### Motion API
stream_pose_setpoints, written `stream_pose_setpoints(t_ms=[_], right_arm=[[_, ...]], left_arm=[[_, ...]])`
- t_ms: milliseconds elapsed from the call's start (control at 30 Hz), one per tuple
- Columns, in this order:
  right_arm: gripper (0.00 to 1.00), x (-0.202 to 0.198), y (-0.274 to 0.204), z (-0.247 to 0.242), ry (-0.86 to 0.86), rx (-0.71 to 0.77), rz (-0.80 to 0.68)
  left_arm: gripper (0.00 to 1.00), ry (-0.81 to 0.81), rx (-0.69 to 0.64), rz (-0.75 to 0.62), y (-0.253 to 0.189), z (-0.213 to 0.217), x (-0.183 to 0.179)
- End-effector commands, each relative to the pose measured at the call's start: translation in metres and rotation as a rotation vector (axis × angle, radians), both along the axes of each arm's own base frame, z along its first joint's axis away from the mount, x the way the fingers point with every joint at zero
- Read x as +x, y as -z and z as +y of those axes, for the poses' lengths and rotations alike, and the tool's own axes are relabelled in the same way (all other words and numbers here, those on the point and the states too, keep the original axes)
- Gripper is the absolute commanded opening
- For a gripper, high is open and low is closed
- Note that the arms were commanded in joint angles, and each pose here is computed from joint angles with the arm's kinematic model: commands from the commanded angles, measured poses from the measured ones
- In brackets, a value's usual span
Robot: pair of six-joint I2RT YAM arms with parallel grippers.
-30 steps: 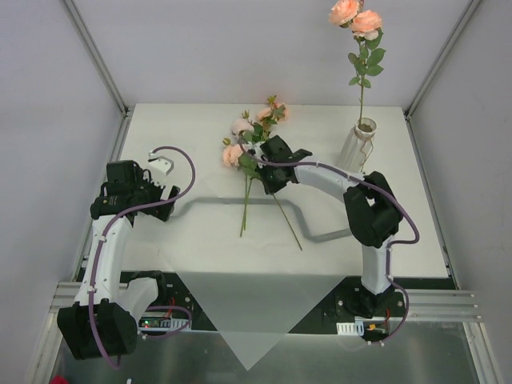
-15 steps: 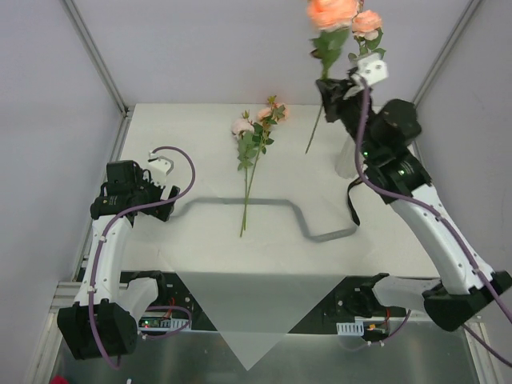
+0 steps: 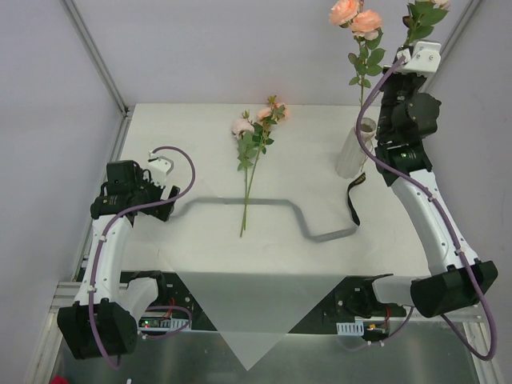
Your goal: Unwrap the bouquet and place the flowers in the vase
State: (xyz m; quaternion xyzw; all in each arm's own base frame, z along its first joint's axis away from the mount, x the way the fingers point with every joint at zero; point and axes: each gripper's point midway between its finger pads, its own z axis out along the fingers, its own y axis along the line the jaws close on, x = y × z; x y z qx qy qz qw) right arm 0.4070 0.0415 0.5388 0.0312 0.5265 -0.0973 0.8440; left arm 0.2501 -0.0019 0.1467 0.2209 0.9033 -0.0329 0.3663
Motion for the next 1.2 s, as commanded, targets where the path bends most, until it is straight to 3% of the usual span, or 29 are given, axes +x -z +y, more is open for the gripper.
stream_pose_setpoints(t_ms=[0,567,633,667,767,1033,1167], right_arm=[[0.01,-0.011,-0.007,-0.044,0.151,0.085,-0.077],[0.01,0.042,0.088,-0.07,0.206,0.166,0.091],[0.08,0.048,0.105,-0.066,0.189,0.182,0.153],[0.24,0.049,0.111,-0.064,0.176,0.189,0.175],[0.51,0.042,0.134,-0.059,0.149,0.231,0.247],[0.62,0.001,0.119,-0.021,0.009,0.232,0.249],[0.63,-0.015,0.115,0.049,-0.125,0.089,0.314]], left_arm=[[0.99,0.015,0.006,-0.014,-0.008,-0.001,0.003],[0.99,0.025,-0.014,-0.002,-0.007,-0.005,0.005],[0.99,0.02,-0.022,0.001,-0.007,-0.005,0.007],[0.99,0.02,-0.024,-0.006,-0.011,-0.005,0.008],[0.99,0.021,-0.031,-0.008,-0.013,-0.006,0.011],[0.99,0.021,-0.033,-0.018,-0.017,-0.007,0.012],[0.99,0.019,-0.044,-0.014,-0.017,-0.008,0.013]])
